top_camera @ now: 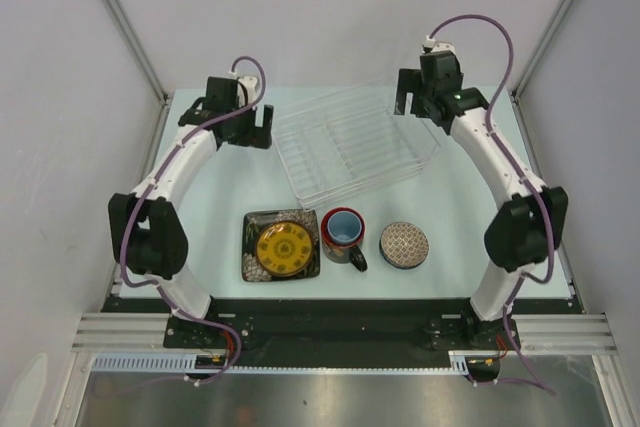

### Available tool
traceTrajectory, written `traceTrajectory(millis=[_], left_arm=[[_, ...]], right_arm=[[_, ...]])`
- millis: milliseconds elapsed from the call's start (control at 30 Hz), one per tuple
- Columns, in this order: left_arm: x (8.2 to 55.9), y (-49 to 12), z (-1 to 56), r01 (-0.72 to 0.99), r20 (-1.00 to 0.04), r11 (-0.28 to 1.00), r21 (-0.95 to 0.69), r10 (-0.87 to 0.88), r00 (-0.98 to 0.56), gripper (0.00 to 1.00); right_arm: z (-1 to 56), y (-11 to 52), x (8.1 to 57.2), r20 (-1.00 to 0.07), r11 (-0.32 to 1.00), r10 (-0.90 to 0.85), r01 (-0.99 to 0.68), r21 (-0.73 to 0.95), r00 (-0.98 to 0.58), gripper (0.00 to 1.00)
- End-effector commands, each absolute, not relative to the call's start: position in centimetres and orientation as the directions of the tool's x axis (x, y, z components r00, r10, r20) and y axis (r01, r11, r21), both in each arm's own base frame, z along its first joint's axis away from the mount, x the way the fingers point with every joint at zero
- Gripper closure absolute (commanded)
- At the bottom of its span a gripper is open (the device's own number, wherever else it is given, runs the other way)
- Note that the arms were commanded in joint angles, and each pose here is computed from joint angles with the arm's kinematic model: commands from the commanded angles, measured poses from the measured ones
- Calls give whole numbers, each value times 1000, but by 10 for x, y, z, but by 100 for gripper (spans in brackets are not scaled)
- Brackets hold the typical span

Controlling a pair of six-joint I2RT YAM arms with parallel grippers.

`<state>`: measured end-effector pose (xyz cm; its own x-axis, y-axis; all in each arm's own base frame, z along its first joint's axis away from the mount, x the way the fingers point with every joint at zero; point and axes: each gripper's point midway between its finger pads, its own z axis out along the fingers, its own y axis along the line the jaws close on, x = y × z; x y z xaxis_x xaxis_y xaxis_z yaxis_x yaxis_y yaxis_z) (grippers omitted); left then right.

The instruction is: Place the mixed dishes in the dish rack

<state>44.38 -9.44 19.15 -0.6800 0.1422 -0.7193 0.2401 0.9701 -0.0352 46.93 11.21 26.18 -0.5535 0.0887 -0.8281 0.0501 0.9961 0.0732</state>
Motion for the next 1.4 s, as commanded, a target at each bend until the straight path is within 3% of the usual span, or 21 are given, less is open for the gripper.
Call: traceTrajectory(millis=[0,333,500,533,700,1100,1367], left_arm=[[420,-116,158,255,-637,955,-148,105,-764,0],[431,-155,147,266,-605,940,-213,87,-791,0],[430,-164,134,273,-595,943,-192,109,-796,0],[434,-166,130,273,-599,944,-185,112,-793,1],[462,-164,128,251,-610,958,-137,118,-783,0],[514,-166,120,217,-634,973,-77,120,-764,0],[544,-174,138,216,-680,973,-81,105,-726,0]], right_arm=[[235,101,524,-837,998,-7,47,-40,-548,0],[198,74,575,-822,987,-54,96,-130,-567,0],[169,60,579,-793,992,-1,98,-76,-609,1],[165,56,579,-788,992,18,108,-61,-615,5],[140,54,571,-753,994,51,106,-25,-656,16],[103,38,547,-695,986,155,154,64,-702,17],[100,107,509,-661,995,95,59,77,-744,17]])
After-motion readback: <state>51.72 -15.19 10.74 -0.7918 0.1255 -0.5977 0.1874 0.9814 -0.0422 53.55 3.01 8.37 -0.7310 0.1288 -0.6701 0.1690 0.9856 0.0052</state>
